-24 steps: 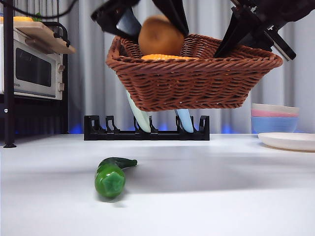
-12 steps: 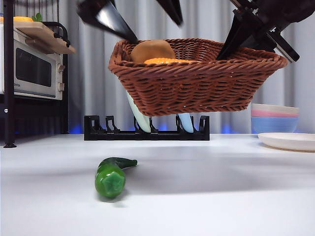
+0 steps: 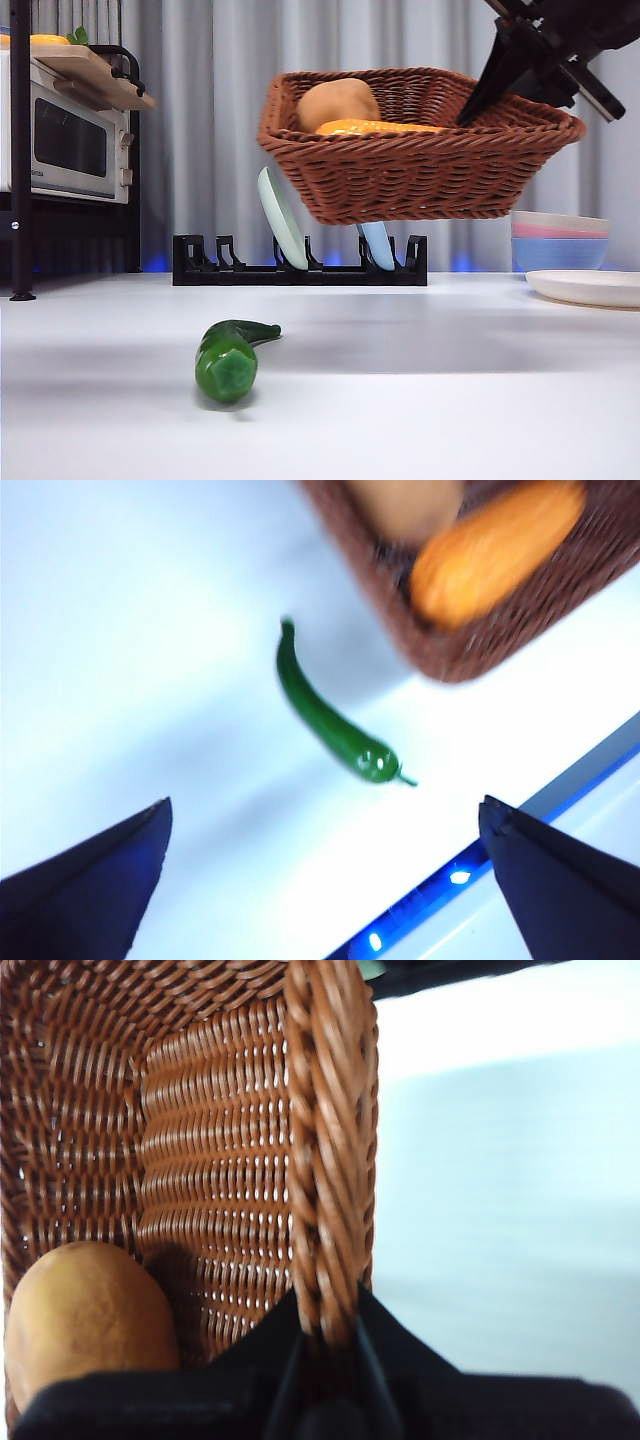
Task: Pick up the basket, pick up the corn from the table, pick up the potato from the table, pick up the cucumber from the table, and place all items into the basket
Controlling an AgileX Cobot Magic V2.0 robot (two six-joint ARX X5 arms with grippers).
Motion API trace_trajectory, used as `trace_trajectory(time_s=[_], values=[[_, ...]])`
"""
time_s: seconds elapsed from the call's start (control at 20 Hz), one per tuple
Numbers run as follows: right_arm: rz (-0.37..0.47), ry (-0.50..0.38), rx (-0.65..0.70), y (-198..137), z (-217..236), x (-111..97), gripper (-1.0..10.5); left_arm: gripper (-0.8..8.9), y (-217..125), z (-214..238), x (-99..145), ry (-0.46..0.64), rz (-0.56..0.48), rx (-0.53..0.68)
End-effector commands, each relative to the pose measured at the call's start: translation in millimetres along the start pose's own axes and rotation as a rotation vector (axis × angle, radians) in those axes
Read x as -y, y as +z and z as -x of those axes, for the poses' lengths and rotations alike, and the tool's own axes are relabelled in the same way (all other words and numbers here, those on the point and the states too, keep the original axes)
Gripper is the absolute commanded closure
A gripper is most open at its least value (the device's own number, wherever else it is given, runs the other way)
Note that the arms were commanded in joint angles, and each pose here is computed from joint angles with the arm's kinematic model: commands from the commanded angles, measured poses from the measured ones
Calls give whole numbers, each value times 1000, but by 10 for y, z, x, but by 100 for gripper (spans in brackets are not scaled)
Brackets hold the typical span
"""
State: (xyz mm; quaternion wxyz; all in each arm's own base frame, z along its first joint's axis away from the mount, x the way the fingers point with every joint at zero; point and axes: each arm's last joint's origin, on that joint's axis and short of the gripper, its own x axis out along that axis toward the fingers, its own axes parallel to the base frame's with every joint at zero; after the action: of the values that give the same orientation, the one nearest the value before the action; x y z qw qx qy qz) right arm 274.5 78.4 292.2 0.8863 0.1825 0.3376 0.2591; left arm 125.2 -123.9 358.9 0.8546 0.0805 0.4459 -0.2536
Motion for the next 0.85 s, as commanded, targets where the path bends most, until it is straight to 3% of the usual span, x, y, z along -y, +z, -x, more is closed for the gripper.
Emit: trace_trajectory(time_s=[0.05,0.3,0.45,0.55,0.8,0.85], values=[[-4,4,38,57,48,34,962,252,-106,-341,20,3,60,-31],[-25,-24,57,92,99,136,962,257,-172,-1146,66,15,99,-79],[-32,-33,62,100,114,167,962,345,-85,-1575,62,29,118,-108],[-36,-37,56,94,116,172,962,348,-78,-1823,21,-1,141,-159],[-38,-38,52,90,116,172,962,351,-133,-2178,-36,-5,159,-243],[-38,-38,52,91,116,172,962,419,-136,-2199,-36,-4,151,-245]])
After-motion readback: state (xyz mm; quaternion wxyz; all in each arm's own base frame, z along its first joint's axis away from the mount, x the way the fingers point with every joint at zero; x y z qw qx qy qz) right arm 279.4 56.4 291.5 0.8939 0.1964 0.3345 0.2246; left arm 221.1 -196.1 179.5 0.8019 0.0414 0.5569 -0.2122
